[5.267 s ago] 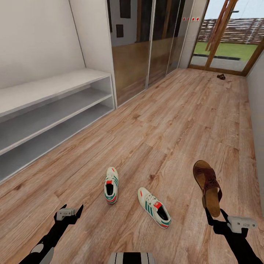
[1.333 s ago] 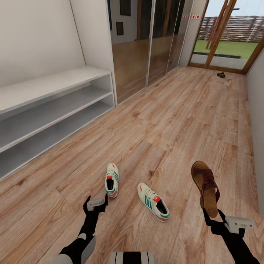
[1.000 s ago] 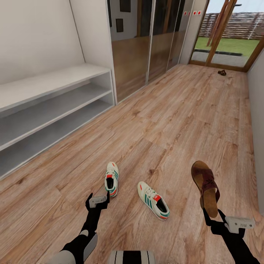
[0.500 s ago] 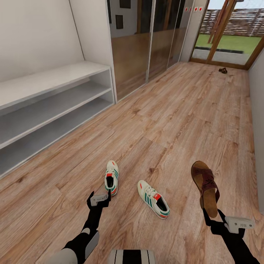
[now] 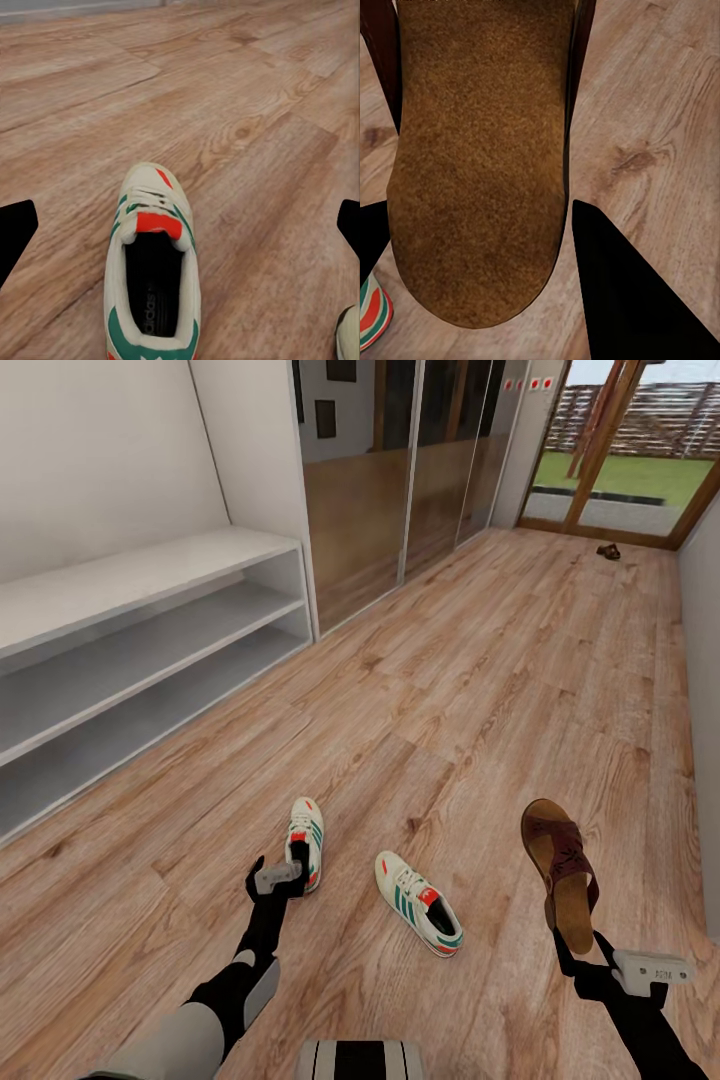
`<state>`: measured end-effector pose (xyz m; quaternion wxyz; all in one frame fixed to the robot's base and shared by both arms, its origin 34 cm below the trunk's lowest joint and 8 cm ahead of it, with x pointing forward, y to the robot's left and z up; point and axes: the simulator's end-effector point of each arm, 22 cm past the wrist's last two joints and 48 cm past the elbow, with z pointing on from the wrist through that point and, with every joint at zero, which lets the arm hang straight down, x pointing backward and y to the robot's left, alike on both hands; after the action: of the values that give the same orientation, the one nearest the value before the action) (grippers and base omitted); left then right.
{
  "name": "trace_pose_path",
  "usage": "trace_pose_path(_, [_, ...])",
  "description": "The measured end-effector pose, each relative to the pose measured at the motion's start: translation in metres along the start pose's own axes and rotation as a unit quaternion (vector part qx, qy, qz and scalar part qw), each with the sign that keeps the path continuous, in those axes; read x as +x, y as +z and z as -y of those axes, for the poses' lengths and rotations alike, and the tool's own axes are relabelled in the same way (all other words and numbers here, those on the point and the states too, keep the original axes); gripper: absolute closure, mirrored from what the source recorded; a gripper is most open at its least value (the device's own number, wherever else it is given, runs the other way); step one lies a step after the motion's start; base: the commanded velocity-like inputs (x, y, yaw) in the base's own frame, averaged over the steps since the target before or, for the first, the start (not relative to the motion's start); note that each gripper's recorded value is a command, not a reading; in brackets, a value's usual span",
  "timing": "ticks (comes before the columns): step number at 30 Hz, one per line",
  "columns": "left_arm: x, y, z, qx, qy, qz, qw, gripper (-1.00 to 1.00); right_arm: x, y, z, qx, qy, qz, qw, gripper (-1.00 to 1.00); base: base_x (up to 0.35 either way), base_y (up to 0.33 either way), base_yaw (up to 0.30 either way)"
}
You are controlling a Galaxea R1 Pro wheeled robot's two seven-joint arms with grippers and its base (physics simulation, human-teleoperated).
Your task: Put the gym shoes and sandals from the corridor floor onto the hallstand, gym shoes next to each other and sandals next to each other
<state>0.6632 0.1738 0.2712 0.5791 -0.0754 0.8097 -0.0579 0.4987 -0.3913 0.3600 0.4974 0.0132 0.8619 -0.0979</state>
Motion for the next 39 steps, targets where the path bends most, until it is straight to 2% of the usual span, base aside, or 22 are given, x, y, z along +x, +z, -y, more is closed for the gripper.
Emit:
trace_pose_path(7, [-0.005, 0.005, -0.007, -0.007, 0.002, 0.003, 1.0000, -1.00, 0.001, 0.000, 0.000, 0.000, -0.001, -0.001, 1.0000, 1.00, 0.000, 0.000, 0.000])
trace_pose_path(22, [0.014, 0.002, -0.010, -0.010, 0.005, -0.015, 0.9998, -1.00, 0.009, 0.002, -0.001, -0.001, -0.002, -0.011, 0.9999, 1.00, 0.000, 0.000, 0.000])
trace_pose_path(39, [0.029, 0.003, -0.003, -0.007, 0.000, -0.032, 0.9995, -1.00, 0.020, 0.003, -0.002, -0.002, -0.004, -0.023, 0.9997, 1.00, 0.000, 0.000, 0.000])
